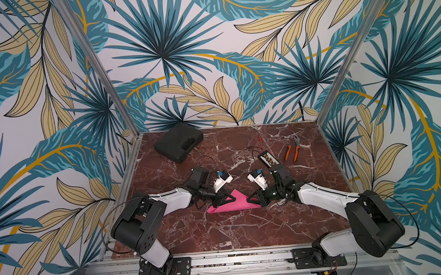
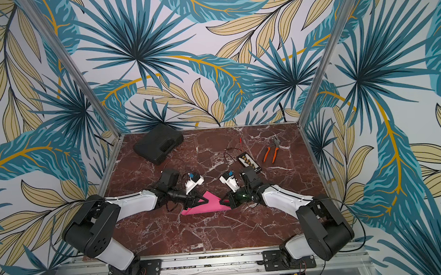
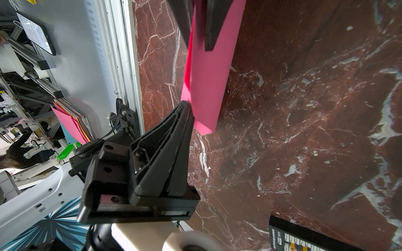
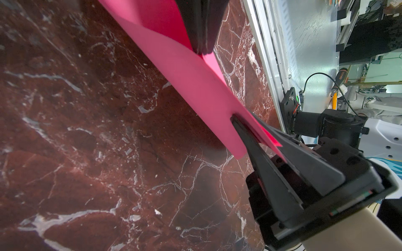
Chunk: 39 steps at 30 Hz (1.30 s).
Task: Fold the square paper diagonally
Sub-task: Fold the paper at the center of the board.
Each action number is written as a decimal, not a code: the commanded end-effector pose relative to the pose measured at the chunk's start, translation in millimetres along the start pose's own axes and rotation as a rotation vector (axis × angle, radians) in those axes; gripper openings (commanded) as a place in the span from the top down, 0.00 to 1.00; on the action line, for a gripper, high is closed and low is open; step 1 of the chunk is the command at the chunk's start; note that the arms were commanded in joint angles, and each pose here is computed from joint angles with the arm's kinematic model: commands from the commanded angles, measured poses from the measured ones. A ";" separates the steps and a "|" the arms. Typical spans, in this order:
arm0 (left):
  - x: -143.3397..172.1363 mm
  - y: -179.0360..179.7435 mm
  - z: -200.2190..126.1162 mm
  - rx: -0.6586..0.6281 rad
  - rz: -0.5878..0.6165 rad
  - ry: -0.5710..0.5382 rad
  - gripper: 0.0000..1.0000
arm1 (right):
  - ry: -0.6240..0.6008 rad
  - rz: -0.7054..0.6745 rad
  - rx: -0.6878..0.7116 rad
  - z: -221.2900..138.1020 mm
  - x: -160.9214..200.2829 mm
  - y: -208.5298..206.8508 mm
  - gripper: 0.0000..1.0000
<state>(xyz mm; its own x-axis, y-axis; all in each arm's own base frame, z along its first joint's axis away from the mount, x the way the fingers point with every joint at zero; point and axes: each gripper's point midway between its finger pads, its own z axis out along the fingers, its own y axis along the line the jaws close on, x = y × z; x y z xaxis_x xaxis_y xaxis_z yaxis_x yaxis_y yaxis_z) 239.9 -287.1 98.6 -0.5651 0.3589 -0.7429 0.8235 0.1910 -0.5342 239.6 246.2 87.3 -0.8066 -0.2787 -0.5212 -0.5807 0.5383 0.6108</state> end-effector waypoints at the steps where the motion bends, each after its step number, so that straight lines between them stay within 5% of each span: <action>1: -7.5 2.9 -0.1 0.003 0.014 -0.008 0.87 | 0.001 -0.021 0.005 -1.2 -4.3 0.7 1.00; 39: -4.9 5.8 1.1 -0.004 -0.005 0.007 0.87 | 0.017 -0.034 0.008 -1.7 -4.1 0.8 1.00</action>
<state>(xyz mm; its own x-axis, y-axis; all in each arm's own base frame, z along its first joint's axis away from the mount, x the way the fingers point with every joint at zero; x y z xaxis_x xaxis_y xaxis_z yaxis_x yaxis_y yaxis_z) 241.0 -287.6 96.2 -0.5768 0.3651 -0.7308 0.8150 0.1961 -0.5453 238.2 244.9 86.1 -0.7997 -0.3114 -0.5133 -0.5934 0.5393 0.5975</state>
